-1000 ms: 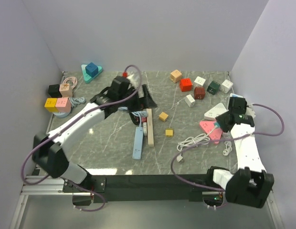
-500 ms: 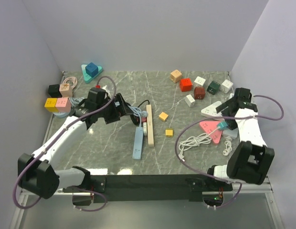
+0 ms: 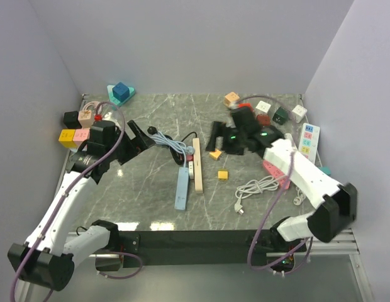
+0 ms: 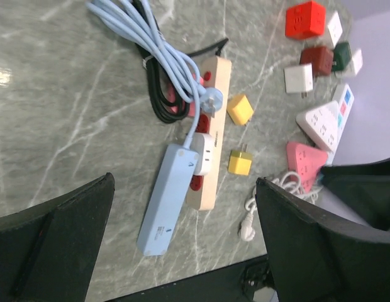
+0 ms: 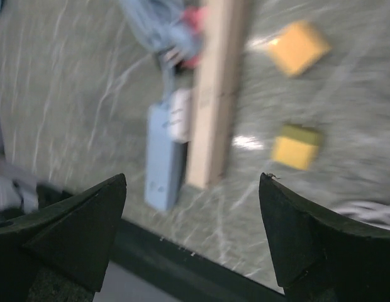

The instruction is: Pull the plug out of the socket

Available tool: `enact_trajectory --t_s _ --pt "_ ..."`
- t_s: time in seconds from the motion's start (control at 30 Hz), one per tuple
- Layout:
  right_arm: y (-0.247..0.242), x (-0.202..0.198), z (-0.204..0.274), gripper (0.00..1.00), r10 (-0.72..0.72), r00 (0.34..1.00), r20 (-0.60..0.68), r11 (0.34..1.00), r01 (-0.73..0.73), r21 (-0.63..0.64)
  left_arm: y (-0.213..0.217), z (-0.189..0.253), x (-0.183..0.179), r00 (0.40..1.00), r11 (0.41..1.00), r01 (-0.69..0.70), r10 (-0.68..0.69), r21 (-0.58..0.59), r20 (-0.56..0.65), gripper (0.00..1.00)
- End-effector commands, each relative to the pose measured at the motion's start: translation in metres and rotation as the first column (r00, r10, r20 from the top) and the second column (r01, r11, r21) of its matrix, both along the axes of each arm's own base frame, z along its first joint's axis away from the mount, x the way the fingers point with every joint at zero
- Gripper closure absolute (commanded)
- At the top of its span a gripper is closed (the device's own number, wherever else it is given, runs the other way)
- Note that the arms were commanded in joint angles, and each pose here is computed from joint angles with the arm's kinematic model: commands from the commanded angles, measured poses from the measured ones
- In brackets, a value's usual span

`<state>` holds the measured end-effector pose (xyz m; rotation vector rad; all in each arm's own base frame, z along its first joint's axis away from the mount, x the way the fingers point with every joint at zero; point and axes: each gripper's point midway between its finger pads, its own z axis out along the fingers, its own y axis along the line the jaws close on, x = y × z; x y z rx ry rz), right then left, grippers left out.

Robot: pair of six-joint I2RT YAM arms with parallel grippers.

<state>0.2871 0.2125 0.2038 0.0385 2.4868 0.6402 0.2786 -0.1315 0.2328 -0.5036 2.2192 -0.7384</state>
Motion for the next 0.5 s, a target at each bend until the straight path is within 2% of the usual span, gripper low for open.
enact_trajectory --t_s 0.0,0.03,0.1,0.2,0.23,0.27,0.37,0.47 --pt "0.077 -0.029 0.018 0.08 0.221 0.975 0.023 0.974 -0.222 0.043 0.016 0.007 -0.006 0.997 0.997 -0.075 0.075 0.008 0.018 0.01" --pt "0.088 -0.029 0.001 0.08 0.215 0.977 -0.013 0.977 -0.215 0.006 0.02 0.01 -0.009 0.996 0.996 -0.092 0.092 0.007 0.023 0.01" --pt "0.124 -0.053 -0.003 0.08 0.29 0.956 -0.038 0.957 -0.289 0.023 0.023 0.011 -0.011 0.994 0.995 -0.102 0.102 0.007 0.025 0.01" --pt "0.152 -0.074 -0.027 0.05 0.283 0.954 -0.104 0.956 -0.289 -0.051 0.027 0.01 -0.017 0.993 0.994 -0.113 0.113 0.012 0.015 0.01" --pt "0.154 -0.076 -0.044 0.05 0.25 0.958 -0.139 0.959 -0.265 -0.101 0.028 0.01 -0.02 0.993 0.993 -0.115 0.115 0.009 0.014 0.01" --pt "0.151 -0.068 -0.048 0.03 0.186 0.976 -0.113 0.966 -0.203 -0.161 0.029 0.009 -0.021 0.993 0.993 -0.119 0.119 0.009 0.01 0.01" --pt "0.14 -0.074 -0.077 0.01 0.074 0.987 -0.143 0.951 -0.113 -0.289 0.033 0.01 -0.028 0.991 0.991 -0.134 0.134 0.004 0.011 0.01" --pt "0.136 -0.079 -0.101 0.0 0.029 0.984 -0.178 0.939 -0.088 -0.333 0.036 0.009 -0.036 0.99 0.99 -0.139 0.139 0.004 0.011 0.01"
